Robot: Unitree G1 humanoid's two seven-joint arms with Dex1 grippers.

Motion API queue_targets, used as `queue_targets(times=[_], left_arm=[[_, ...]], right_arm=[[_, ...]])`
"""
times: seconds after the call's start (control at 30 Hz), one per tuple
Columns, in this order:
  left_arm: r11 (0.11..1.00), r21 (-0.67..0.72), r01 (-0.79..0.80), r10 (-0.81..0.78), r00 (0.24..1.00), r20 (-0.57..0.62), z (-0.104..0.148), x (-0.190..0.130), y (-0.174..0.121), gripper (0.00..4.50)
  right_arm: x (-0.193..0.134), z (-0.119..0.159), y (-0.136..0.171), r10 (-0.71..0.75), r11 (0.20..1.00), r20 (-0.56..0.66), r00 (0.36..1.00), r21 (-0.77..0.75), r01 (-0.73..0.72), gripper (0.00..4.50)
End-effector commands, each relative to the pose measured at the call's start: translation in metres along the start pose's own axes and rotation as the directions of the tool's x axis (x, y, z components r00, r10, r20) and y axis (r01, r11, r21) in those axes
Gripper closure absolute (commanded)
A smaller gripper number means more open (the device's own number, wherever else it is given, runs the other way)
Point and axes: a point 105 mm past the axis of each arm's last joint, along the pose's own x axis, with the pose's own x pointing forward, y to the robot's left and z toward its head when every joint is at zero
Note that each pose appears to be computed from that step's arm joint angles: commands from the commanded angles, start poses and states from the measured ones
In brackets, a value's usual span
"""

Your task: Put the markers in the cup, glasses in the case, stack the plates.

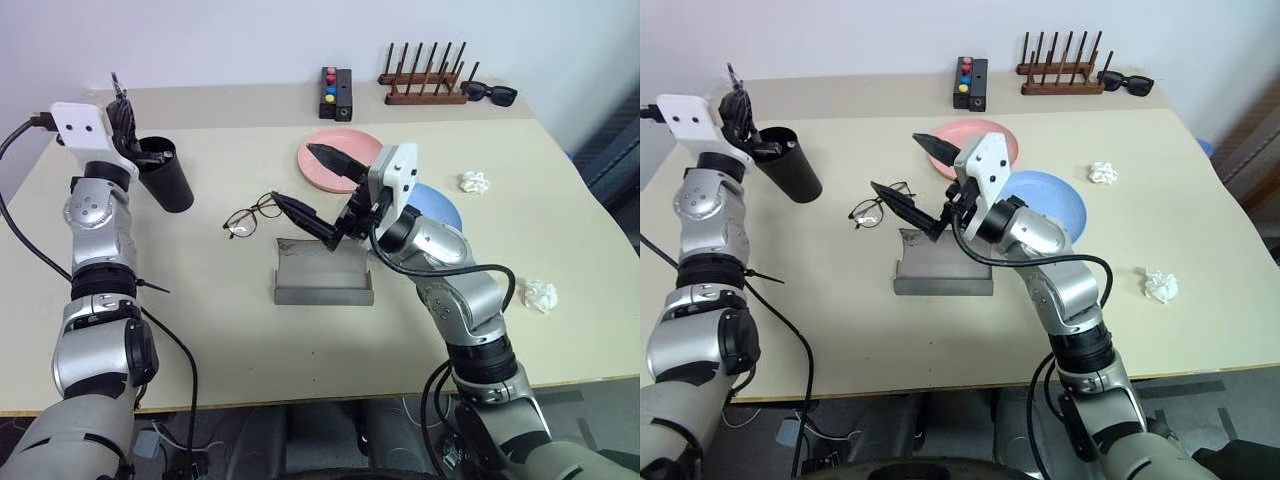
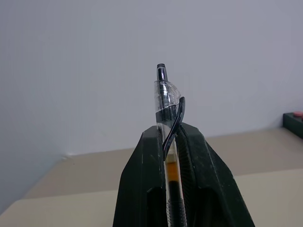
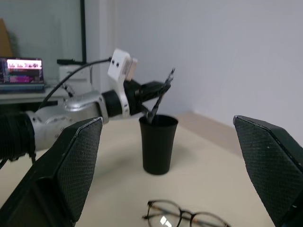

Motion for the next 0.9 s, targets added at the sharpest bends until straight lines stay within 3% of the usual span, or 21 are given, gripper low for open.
queue_targets(times=[0.03, 0.23, 0.4, 0.7, 0.83, 0.9], left_arm=[[1.000, 0.018, 0.000, -0.001, 0.998, 0.058, 0.015, 0.005, -0.002, 4.44], [1.000, 0.011, -0.005, 0.004, 0.999, 0.047, 0.010, 0.003, -0.003, 4.44], [1.000, 0.008, -0.007, 0.007, 0.999, 0.040, 0.008, 0.002, -0.005, 2.29], [1.000, -0.006, -0.013, 0.013, 0.999, 0.044, 0.008, 0.001, -0.007, 2.29], [0.996, -0.076, 0.054, -0.044, 0.991, 0.124, 0.036, 0.008, -0.017, 2.29], [0.974, -0.131, 0.182, -0.166, 0.978, 0.128, 0.048, 0.012, -0.034, 1.74]], right_arm=[[0.002, 0.012, 0.007, 0.031, 0.999, 0.039, 0.999, -0.027, -0.030, 0.00], [0.002, 0.011, 0.007, 0.032, 0.999, 0.038, 0.999, -0.021, -0.031, 0.00], [0.001, 0.011, 0.007, 0.032, 0.999, 0.039, 0.999, -0.019, -0.032, 0.00], [0.000, 0.011, 0.007, 0.034, 0.999, 0.037, 0.999, -0.017, -0.033, 0.00], [-0.003, 0.010, 0.005, 0.027, 0.999, 0.023, 0.999, -0.027, -0.026, 0.00], [-0.006, 0.008, 0.001, 0.013, 0.999, 0.012, 1.000, -0.035, -0.013, 0.00]])
